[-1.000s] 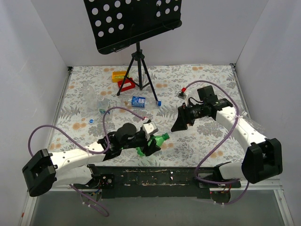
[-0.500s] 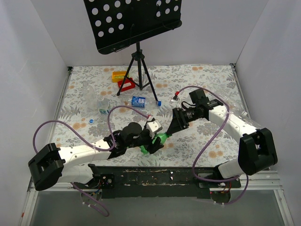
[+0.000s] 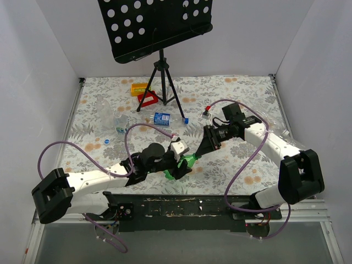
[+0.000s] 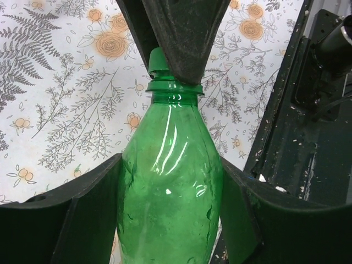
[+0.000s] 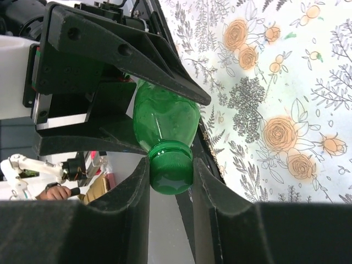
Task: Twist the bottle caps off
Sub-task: Unscrew the bottle cap from the plastic bottle.
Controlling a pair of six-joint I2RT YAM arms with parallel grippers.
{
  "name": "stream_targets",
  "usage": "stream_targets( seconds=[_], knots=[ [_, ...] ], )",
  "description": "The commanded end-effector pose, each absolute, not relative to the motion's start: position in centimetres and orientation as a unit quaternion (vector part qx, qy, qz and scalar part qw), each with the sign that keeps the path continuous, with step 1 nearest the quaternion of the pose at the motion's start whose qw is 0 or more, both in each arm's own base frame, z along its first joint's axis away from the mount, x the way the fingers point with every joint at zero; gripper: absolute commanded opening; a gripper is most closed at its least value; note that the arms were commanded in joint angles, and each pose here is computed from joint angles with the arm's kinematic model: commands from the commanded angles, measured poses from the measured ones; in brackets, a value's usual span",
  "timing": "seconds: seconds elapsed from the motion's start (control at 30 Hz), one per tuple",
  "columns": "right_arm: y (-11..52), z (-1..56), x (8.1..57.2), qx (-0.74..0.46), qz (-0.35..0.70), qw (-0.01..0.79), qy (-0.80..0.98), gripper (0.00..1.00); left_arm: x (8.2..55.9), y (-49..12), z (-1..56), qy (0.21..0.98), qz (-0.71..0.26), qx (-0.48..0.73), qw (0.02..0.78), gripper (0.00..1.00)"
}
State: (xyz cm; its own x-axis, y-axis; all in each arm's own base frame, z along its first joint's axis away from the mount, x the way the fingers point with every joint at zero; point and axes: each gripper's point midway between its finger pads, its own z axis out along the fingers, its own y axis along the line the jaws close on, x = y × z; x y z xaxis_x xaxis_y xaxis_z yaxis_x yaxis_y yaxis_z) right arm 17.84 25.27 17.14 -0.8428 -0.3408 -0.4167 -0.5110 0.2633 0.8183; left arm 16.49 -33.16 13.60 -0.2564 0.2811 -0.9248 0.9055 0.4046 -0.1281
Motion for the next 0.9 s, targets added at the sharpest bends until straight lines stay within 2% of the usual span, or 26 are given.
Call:
stream_targets(
  seconds=[0.0, 0.07, 0.3, 0.43, 0.5, 0.6, 0.87],
  knots=[
    [25.4, 18.9, 17.5, -0.346, 0.551, 0.127, 0.749, 0.05, 15.5, -33.0, 16.8, 0.676, -0.405, 0.405, 0.463, 0.11],
    [25.2, 19.2, 17.3, -0.399, 0.542, 0.147, 0.725, 0.01, 14.9, -32.4, 17.6, 0.666, -0.442, 0.402, 0.446, 0.11],
    [26.4, 20.3, 14.7, -0.636, 0.485, 0.234, 0.553, 0.01, 12.6, -30.9, 19.5, 0.63, -0.556, 0.404, 0.362, 0.11],
    [27.5, 21.6, 14.9, -0.719, 0.408, 0.329, 0.456, 0.01, 11.5, -30.6, 19.9, 0.613, -0.591, 0.414, 0.321, 0.11],
    [27.7, 21.9, 16.3, -0.741, 0.351, 0.384, 0.425, 0.01, 11.7, -30.3, 19.9, 0.613, -0.596, 0.412, 0.315, 0.11],
    [26.9, 21.3, 17.4, -0.758, 0.3, 0.394, 0.424, 0.01, 12.3, -29.6, 19.8, 0.613, -0.595, 0.408, 0.321, 0.11],
    [27.2, 20.6, 16.3, -0.727, 0.352, 0.376, 0.454, 0.01, 14.8, -29.4, 17.9, 0.648, -0.534, 0.411, 0.357, 0.1]
  ],
)
